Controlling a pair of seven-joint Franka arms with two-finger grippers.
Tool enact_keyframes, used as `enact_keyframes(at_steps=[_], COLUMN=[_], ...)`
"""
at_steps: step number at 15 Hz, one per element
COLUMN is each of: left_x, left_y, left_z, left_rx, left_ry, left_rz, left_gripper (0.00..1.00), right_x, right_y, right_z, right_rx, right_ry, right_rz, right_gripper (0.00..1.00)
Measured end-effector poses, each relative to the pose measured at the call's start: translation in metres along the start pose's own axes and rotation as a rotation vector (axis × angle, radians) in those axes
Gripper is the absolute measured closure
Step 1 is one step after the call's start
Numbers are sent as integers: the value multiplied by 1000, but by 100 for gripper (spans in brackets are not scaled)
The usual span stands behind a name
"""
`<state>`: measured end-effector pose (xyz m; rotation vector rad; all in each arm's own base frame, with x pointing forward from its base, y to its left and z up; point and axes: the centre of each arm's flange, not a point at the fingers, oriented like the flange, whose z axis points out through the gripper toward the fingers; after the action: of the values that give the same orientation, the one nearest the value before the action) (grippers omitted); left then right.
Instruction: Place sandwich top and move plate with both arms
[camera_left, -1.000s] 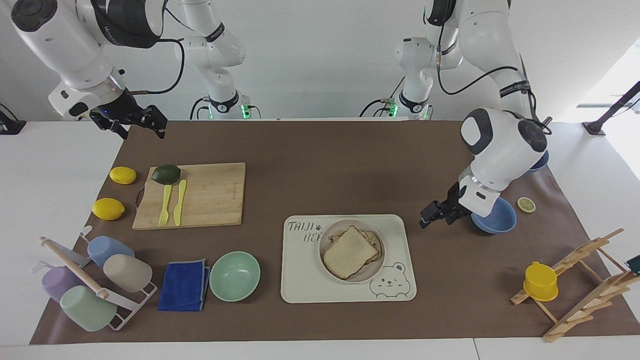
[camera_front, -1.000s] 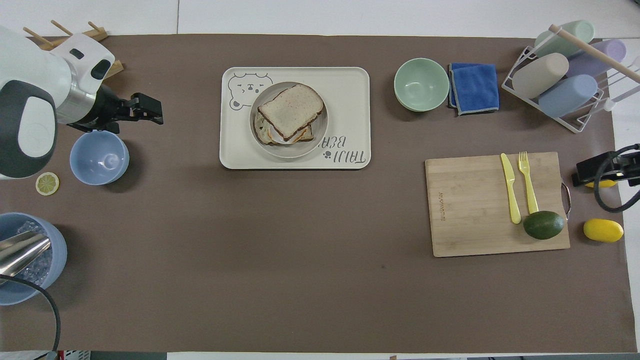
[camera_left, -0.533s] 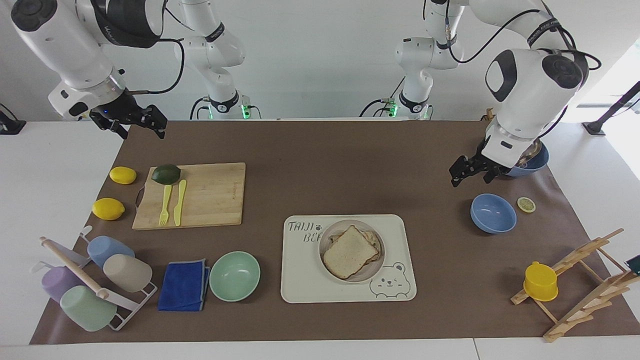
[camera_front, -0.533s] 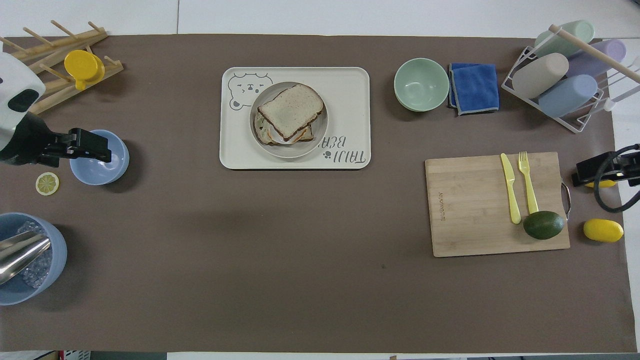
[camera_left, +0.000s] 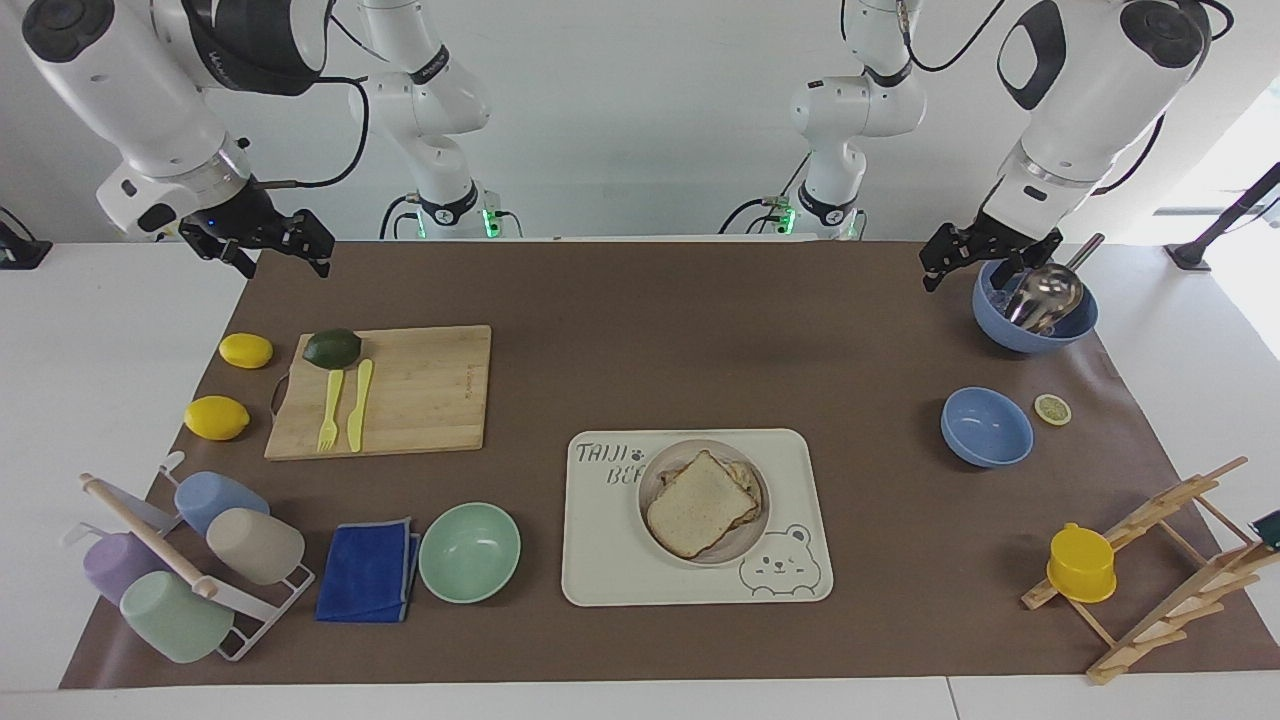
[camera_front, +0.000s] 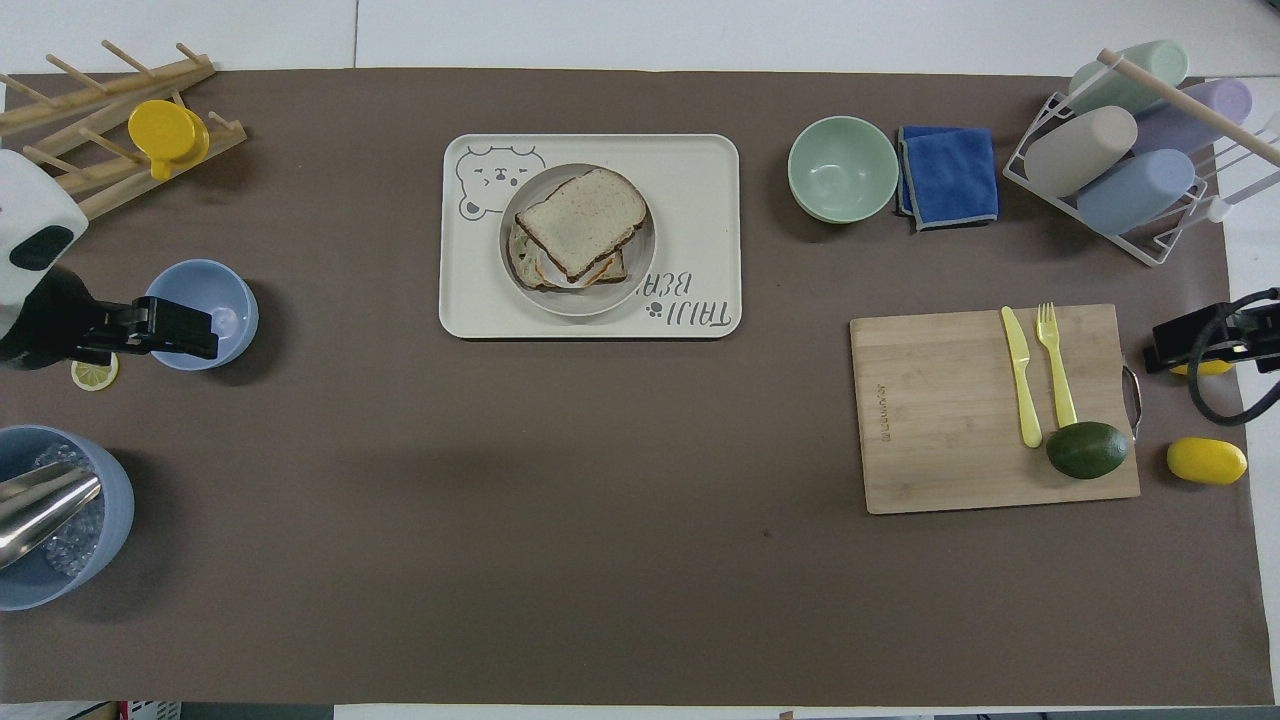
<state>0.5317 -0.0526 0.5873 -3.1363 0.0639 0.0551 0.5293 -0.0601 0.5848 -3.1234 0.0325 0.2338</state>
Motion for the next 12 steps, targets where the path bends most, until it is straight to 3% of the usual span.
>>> enact_keyframes(at_steps=[4, 12], left_x=[1, 1], left_y=[-1, -2], left_z=[-7, -7], left_rx=[31, -7], left_ry=[5, -1], left_rz=[10, -3], left_gripper=[0, 0], right_x=[0, 0], right_y=[0, 0], right_z=[0, 0], right_rx=[0, 0], right_ry=[0, 0], right_rz=[0, 0], right_gripper=[0, 0])
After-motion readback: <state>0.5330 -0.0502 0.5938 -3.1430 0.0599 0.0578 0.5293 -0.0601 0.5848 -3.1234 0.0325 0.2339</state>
